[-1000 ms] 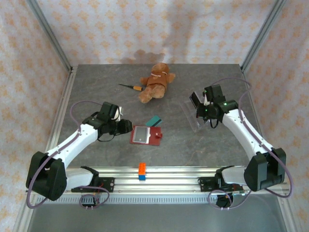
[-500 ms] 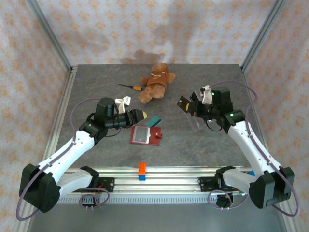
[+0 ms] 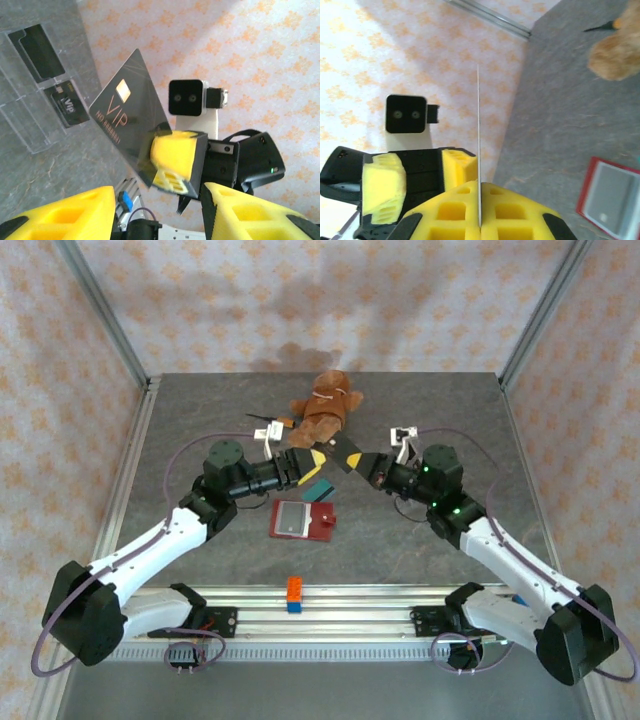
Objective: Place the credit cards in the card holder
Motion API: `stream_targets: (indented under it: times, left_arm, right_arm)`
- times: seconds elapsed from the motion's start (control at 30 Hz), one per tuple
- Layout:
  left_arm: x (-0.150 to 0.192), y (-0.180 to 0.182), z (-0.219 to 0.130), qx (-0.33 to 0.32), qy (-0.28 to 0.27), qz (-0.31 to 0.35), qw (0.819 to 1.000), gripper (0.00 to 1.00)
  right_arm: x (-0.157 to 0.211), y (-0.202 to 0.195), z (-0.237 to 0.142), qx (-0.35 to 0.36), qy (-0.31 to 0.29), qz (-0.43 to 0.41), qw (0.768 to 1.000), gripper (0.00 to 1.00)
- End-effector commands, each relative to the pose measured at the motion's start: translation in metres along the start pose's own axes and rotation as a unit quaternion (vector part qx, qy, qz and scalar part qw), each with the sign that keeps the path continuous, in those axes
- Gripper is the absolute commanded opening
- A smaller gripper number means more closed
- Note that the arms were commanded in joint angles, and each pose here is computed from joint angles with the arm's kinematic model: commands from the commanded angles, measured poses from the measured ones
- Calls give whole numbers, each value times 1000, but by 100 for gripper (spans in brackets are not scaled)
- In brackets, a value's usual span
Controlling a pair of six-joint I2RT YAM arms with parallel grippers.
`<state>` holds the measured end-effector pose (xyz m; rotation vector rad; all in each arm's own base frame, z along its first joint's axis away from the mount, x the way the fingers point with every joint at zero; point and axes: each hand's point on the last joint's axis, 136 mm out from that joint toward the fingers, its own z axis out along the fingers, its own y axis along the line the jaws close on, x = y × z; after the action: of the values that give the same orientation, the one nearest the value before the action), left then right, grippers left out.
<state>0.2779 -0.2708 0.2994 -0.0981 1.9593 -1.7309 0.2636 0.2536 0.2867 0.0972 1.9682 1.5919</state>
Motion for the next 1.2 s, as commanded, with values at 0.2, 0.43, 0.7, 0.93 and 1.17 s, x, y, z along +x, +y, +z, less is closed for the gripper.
stream_targets:
  times: [0.2, 0.43, 0.7, 0.93, 1.17]
  left_arm:
    - [-17, -26, -15, 21, -70, 36, 997, 44]
    - [-18, -19, -21, 2, -86, 35, 996, 44]
    - [-21, -27, -18, 20, -86, 31, 996, 43]
    - [-23, -36, -22, 29, -95, 47, 994, 23]
    - [-24, -38, -25, 28, -102, 63, 992, 0]
  right_arm:
    - [-9, 38, 17, -91, -57, 19, 994, 0]
    - [-11, 43, 8, -110, -88, 18, 990, 0]
    - [3, 65, 10, -147, -81, 20, 986, 0]
    - [22, 71, 22, -148, -51, 16, 988, 0]
    - [30, 58, 19, -143, -50, 26, 988, 11]
